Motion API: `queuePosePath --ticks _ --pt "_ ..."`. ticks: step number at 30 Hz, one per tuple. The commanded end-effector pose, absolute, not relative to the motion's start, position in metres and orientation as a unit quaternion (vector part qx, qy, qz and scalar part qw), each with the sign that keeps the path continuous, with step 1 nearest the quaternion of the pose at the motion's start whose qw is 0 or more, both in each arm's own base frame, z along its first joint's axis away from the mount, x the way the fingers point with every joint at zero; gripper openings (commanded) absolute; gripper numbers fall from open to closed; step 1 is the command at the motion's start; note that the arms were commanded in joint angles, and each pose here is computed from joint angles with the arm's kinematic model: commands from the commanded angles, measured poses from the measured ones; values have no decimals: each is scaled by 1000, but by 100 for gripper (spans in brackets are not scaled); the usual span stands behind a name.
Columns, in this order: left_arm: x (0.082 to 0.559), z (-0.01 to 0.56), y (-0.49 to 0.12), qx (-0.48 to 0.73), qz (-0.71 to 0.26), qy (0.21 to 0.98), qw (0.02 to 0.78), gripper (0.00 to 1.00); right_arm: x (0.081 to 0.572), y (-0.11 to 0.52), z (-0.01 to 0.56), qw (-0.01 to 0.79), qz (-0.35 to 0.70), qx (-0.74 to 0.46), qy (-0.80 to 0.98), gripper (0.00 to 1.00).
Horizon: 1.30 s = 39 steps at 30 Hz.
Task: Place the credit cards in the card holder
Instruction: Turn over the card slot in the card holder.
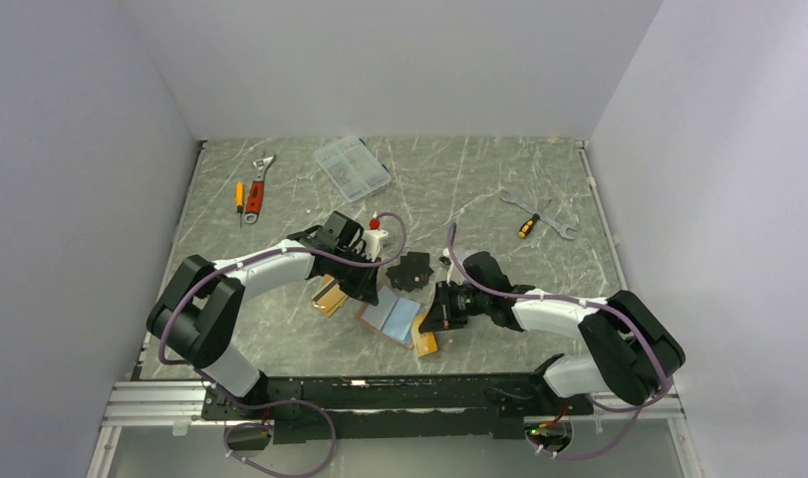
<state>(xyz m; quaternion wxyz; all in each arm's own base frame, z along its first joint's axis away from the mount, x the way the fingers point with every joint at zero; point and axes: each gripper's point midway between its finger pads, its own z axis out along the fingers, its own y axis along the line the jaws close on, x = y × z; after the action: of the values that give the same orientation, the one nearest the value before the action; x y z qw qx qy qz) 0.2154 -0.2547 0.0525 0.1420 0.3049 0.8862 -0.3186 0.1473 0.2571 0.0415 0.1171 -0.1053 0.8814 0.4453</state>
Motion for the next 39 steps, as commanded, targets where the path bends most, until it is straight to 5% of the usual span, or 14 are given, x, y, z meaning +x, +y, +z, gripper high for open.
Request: queuePosePath --ticks 1,6,15,39 --pt "223 71 -262 317 -331 873 165 0 159 268 54 135 462 -125 867 0" --pt "224 75 -264 318 -335 872 165 2 164 273 62 142 473 -129 860 0" --pt "218 88 -269 287 -393 861 145 40 184 291 89 163 492 -151 841 0" --pt "226 79 -258 250 -413 868 119 40 208 317 74 141 514 -146 834 0"
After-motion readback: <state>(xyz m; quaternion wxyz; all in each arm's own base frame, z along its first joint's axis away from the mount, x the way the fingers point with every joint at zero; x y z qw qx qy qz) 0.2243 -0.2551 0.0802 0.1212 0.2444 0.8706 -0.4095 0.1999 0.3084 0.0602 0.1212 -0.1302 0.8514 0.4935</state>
